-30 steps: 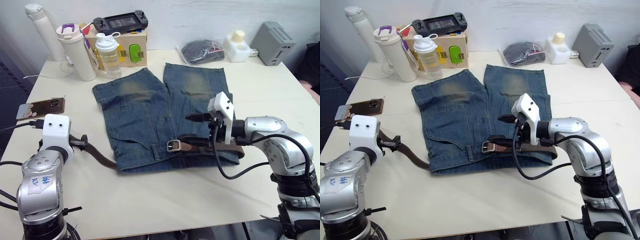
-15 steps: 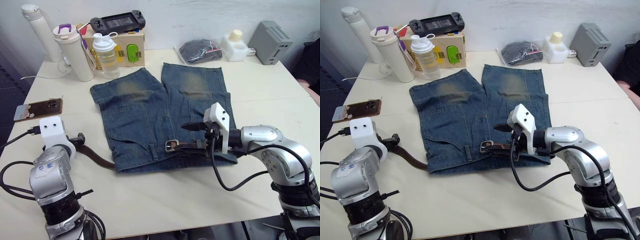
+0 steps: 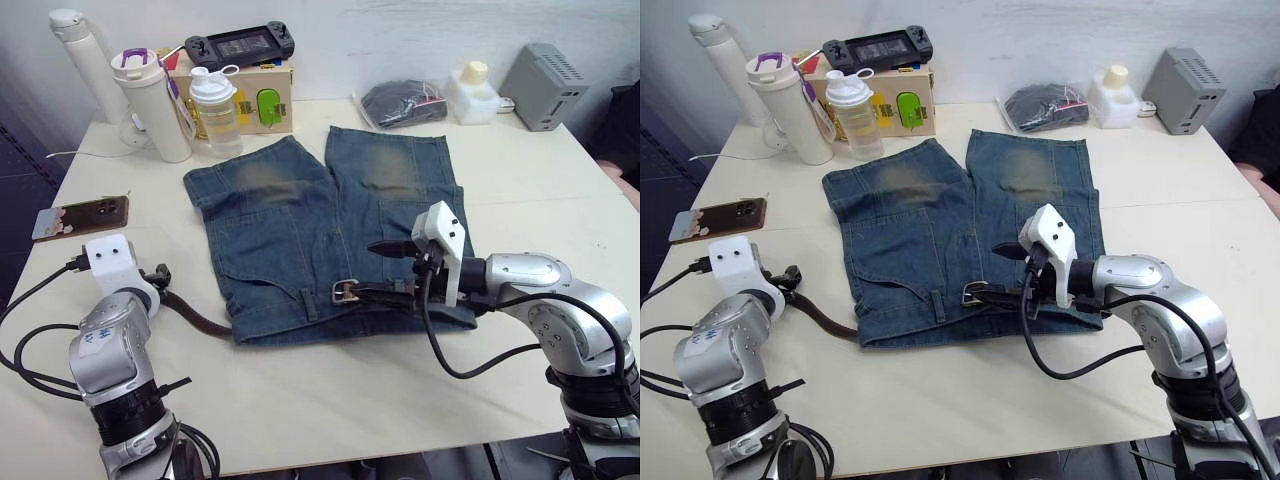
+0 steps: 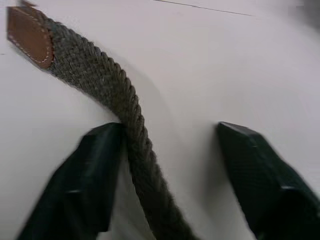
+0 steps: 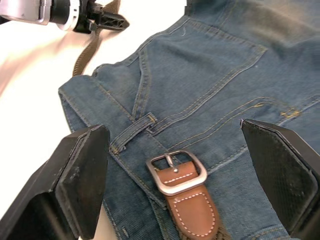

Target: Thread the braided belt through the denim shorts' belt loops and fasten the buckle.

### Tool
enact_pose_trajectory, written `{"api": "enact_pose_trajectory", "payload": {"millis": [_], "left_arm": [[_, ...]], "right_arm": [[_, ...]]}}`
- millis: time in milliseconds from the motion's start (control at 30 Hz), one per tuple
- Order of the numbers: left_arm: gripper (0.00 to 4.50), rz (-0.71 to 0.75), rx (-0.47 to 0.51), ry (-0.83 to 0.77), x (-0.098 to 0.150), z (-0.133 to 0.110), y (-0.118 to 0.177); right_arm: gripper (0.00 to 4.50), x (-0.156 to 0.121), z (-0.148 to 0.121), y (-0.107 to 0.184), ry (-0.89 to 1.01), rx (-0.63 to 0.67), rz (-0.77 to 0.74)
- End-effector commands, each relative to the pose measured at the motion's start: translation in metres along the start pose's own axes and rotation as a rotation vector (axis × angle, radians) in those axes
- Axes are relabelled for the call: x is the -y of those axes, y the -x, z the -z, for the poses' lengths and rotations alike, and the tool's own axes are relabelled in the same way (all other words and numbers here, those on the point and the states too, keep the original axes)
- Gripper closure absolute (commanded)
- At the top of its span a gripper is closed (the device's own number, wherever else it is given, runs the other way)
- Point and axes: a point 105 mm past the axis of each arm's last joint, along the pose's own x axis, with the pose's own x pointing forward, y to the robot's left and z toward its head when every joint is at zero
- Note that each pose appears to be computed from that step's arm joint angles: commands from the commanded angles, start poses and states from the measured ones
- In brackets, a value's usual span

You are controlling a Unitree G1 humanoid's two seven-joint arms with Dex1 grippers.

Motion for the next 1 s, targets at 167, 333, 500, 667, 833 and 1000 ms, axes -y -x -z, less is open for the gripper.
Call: {"api": "enact_pose_trajectory", "payload": {"millis": [167, 333, 500, 667, 833, 1000], "left_arm": [[2.61, 0.093, 0.118, -0.034, 0.009, -0.021, 0.003], [2.61, 0.378, 0.395, -0.310, 0.048, -0.062, 0.039], [2.61, 0.687, 0.515, -0.636, 0.084, -0.055, 0.084], [2.61, 0.748, 0.553, -0.923, 0.083, -0.044, 0.089], [2.61, 0.554, 0.494, -0.656, 0.054, -0.063, 0.059], [0.89, 0.369, 0.441, -0.403, 0.046, -0.080, 0.042]], "right_arm": [[0.00, -0.001, -0.008, 0.007, 0.045, 0.014, 0.028], [0.00, 0.001, -0.010, 0.009, 0.066, 0.015, 0.051], [0.00, 0.003, -0.011, 0.013, 0.120, -0.004, 0.080], [0.00, 0.009, -0.005, 0.009, 0.263, -0.072, 0.132], [0.00, 0.006, 0.002, 0.007, 0.256, -0.073, 0.130], [0.00, 0.006, 0.008, 0.006, 0.232, -0.075, 0.144]]}}
